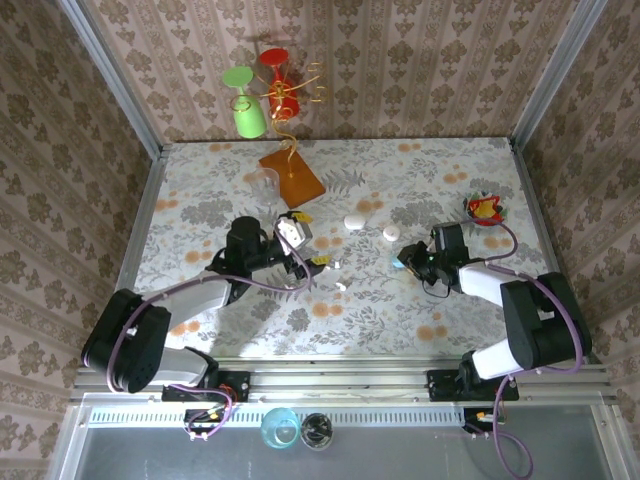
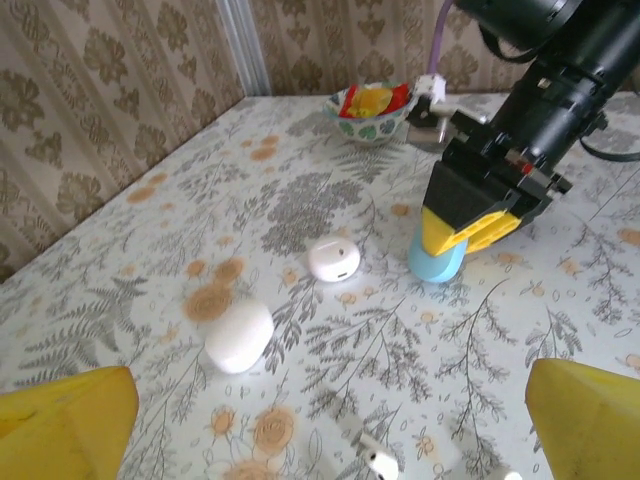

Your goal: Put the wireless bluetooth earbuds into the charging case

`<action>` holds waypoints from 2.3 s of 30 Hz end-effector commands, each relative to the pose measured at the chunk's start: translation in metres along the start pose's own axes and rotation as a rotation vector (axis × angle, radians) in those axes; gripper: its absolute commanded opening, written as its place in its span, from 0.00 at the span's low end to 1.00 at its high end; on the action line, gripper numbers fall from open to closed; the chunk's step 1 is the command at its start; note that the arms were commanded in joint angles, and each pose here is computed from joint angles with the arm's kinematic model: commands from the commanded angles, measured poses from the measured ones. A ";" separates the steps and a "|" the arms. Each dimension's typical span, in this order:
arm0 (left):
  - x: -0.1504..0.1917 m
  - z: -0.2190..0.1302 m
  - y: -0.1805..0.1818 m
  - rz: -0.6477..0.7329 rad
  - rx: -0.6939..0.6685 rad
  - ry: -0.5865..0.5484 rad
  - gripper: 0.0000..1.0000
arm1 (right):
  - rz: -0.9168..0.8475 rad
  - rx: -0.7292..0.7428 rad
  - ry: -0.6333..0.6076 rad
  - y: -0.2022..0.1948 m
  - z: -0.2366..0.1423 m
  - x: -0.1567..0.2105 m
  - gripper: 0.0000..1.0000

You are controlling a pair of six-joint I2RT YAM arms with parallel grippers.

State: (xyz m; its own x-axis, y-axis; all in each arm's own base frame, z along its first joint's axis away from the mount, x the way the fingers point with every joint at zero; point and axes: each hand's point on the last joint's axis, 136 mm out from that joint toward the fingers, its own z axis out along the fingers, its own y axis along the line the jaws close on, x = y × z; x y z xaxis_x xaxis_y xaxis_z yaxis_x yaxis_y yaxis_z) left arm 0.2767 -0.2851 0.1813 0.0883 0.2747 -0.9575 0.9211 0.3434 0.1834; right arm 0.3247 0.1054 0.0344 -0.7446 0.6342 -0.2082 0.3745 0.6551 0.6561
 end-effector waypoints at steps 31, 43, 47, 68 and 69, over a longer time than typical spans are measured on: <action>0.134 -0.009 0.066 -0.142 -0.194 0.900 0.88 | -0.394 0.150 -0.147 0.037 -0.045 -0.010 0.68; 0.172 -0.009 0.080 -0.190 -0.252 1.022 0.86 | -0.398 0.168 -0.124 0.033 -0.038 -0.009 0.67; 0.180 -0.010 0.073 -0.209 -0.214 1.053 0.83 | -0.394 0.164 -0.119 0.035 -0.035 -0.009 0.67; 0.183 -0.014 0.075 -0.167 -0.246 1.042 0.45 | -0.413 0.117 -0.120 0.052 -0.037 -0.014 0.67; 0.177 -0.014 0.075 -0.150 -0.251 1.020 0.44 | -0.420 0.120 -0.122 0.052 -0.036 -0.014 0.66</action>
State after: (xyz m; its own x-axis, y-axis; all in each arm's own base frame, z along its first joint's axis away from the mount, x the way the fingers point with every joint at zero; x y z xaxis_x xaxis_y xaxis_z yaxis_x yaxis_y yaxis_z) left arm 0.3535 -0.2120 0.0256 -0.5010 0.7848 -0.3650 0.7972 0.5826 0.1585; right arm 0.3299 0.1124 0.0896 -0.7831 0.3668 -0.5022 0.1540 0.8968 0.4148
